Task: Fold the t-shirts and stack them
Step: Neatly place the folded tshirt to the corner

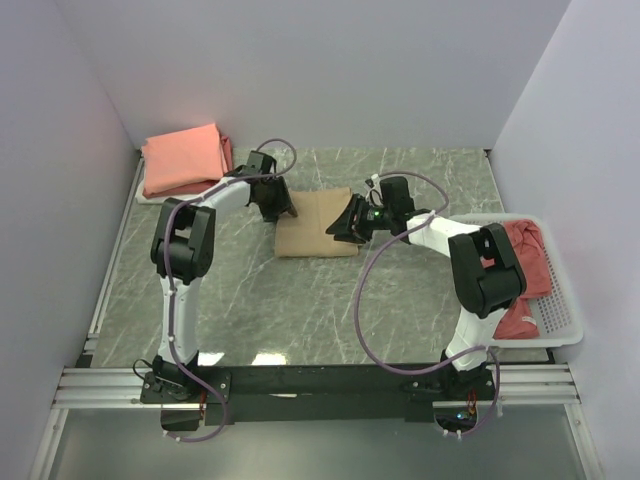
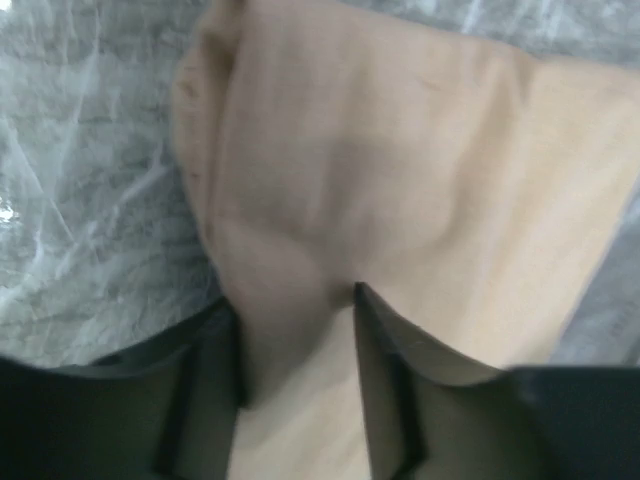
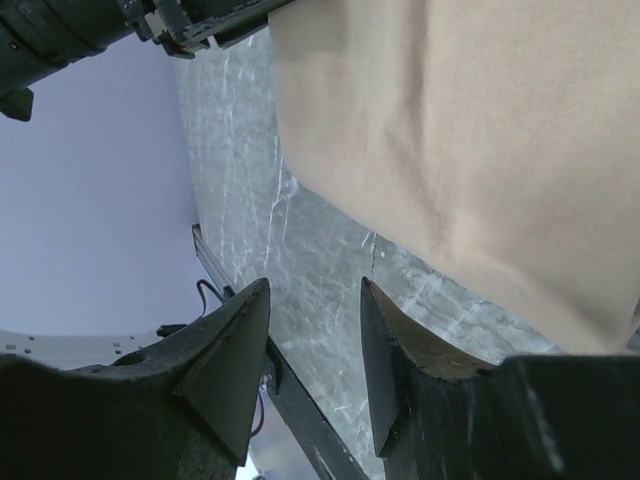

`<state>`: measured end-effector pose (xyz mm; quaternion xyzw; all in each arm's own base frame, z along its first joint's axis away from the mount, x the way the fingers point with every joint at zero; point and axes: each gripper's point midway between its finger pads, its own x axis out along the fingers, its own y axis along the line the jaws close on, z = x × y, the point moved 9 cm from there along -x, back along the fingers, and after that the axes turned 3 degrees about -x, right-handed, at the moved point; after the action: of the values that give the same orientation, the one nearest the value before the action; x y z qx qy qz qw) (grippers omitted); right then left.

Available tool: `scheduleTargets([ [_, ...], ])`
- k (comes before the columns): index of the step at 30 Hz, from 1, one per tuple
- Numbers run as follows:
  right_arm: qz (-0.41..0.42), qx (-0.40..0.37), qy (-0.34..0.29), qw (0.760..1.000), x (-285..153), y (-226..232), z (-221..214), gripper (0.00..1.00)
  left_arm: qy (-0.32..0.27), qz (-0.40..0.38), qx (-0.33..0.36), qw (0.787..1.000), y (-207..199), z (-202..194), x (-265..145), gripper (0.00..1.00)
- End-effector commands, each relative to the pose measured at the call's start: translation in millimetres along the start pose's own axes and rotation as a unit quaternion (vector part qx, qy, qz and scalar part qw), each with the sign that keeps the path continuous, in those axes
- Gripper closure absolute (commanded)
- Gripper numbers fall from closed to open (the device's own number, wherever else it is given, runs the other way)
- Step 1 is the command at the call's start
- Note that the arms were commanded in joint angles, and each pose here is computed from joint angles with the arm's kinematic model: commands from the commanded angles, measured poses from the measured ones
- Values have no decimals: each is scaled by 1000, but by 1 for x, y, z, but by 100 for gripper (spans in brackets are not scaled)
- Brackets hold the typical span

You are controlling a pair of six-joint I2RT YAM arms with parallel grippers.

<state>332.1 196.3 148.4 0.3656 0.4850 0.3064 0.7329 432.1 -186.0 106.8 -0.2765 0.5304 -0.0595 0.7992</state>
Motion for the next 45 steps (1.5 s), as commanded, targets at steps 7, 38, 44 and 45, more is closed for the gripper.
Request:
scheduleTargets([
  [7,-15,-35,-41,998,-35,22,-13,52,-43,136,37,989,-3,8,11,99],
  [38,-120,-72,-18,990,-34,9,-74,55,-436,173,182,864,-27,225,-191,100],
  [44,-139,-66,-3,988,-21,11,-71,56,-458,149,181,857,-17,240,-210,100],
  [45,-139,-66,-2,988,-19,12,-69,56,-464,146,182,855,-17,242,-214,100],
])
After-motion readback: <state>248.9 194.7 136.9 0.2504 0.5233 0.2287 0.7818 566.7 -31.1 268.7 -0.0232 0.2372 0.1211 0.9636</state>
